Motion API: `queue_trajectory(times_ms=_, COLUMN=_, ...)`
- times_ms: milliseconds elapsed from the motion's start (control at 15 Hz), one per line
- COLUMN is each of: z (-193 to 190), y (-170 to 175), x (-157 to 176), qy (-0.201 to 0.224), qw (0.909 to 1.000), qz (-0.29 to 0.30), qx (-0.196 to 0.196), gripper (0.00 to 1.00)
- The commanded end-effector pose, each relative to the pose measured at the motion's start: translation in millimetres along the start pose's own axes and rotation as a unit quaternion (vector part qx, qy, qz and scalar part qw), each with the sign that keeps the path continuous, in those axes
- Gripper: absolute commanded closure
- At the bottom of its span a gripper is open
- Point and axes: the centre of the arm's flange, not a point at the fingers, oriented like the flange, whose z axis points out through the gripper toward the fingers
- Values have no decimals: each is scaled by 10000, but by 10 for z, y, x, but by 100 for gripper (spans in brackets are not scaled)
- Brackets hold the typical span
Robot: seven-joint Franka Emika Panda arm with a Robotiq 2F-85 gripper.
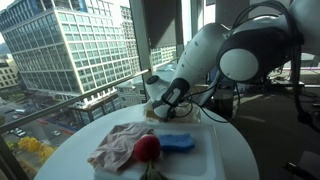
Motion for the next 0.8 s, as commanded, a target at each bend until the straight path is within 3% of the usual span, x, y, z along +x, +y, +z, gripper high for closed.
queue_trajectory(times_ms=0, z=36, y=-108, x=74, qy=184, qw=9997, qz=-121, qx=121, gripper=37)
queue_trajectory(times_ms=67, z=47, y=-100, x=66, qy=201, qw=9996, qz=-136, qx=109, gripper=47)
queue_trajectory(times_ms=467, z=11, y=-84, x=26, qy=179, qw=9995, qz=-220, qx=109, gripper=90)
queue_trajectory(times_ms=733, z=-242, y=-65, x=-3, qy=51, qw=9990, qz=-448, qx=45, gripper=85)
